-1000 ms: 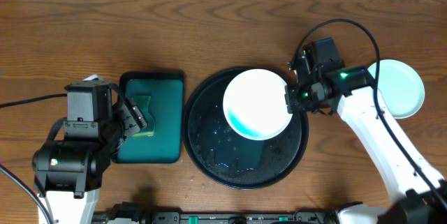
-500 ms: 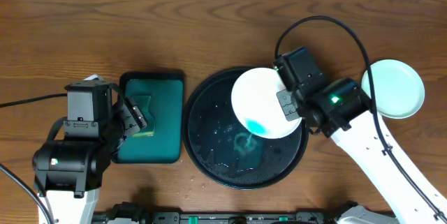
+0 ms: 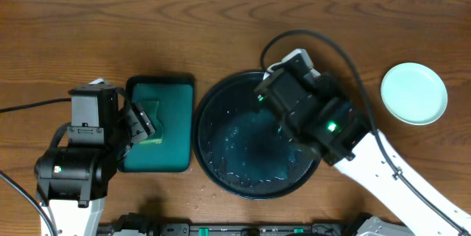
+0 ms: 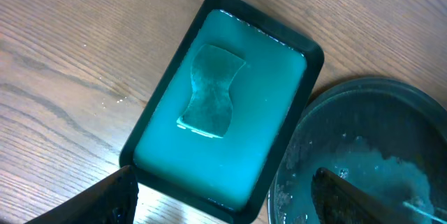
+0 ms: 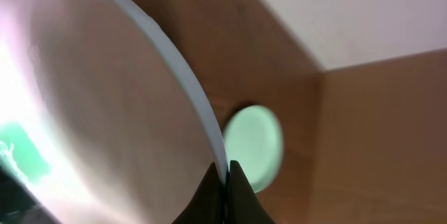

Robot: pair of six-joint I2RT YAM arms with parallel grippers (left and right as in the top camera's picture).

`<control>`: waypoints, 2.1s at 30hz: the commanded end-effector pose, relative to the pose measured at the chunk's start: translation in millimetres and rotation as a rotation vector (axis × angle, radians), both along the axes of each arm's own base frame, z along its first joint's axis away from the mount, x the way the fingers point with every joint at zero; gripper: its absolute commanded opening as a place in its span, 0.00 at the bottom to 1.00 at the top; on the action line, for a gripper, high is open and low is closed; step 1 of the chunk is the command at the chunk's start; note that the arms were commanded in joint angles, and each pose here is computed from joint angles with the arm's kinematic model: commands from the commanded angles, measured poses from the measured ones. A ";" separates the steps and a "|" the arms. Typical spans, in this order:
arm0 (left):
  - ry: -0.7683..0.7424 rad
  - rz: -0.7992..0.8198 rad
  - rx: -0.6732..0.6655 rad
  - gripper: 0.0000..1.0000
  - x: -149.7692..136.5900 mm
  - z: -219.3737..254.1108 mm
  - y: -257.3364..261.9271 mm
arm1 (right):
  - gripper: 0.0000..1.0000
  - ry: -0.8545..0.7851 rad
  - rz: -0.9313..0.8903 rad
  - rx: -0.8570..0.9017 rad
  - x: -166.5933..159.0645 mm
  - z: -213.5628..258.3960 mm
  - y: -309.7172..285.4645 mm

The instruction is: Clean dirty plates on tray and stack at the side

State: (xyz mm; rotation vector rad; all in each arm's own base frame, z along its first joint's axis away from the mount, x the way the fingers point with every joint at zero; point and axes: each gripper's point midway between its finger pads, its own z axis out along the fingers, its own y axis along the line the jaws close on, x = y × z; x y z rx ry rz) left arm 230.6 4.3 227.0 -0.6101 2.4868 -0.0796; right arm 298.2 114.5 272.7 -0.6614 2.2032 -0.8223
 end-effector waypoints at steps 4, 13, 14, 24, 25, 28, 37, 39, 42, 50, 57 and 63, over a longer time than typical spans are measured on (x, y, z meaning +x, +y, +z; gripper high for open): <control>0.011 0.000 -0.003 0.80 -1.2 -3.4 -0.7 | 0.01 -0.253 0.040 -0.341 -12.5 70.6 3.6; 0.011 0.000 -0.003 0.80 -1.2 -3.3 -0.7 | 0.01 -0.372 0.106 -0.612 -35.6 112.6 29.4; 0.011 0.000 -0.003 0.80 -1.2 -3.4 -0.7 | 0.01 -0.366 0.124 -0.627 -37.0 113.1 33.3; 0.011 0.000 -0.003 0.80 -1.1 -3.3 -0.7 | 0.01 -0.320 0.202 -0.729 -39.5 118.4 54.5; 0.010 0.000 -0.003 0.80 -1.2 -3.2 -0.7 | 0.01 -0.304 0.212 -0.757 -39.0 119.3 55.7; 0.011 0.000 -0.003 0.80 -1.1 -3.3 -0.7 | 0.01 -0.286 0.222 -0.789 -37.1 124.1 60.3; 0.011 0.000 -0.003 0.80 -1.2 -3.4 -0.7 | 0.01 -0.268 0.245 -0.794 -32.0 126.0 66.2; 0.011 0.000 -0.003 0.80 -1.2 -3.4 -0.7 | 0.01 -0.238 0.240 -0.852 -30.4 128.9 62.5; 0.011 0.000 -0.003 0.80 -1.2 -3.3 -0.7 | 0.01 -0.212 0.235 -0.898 -28.7 134.1 61.3; 0.011 0.000 -0.003 0.80 -1.1 -3.3 -0.7 | 0.01 -0.217 0.243 -0.884 -26.4 139.4 66.0; 0.011 0.000 -0.003 0.80 -1.2 -3.3 -0.7 | 0.01 -0.380 0.252 -0.470 -19.2 122.8 85.3; 0.011 0.000 -0.003 0.80 -1.3 -3.3 -0.7 | 0.01 -0.005 0.414 0.168 -31.1 10.4 119.2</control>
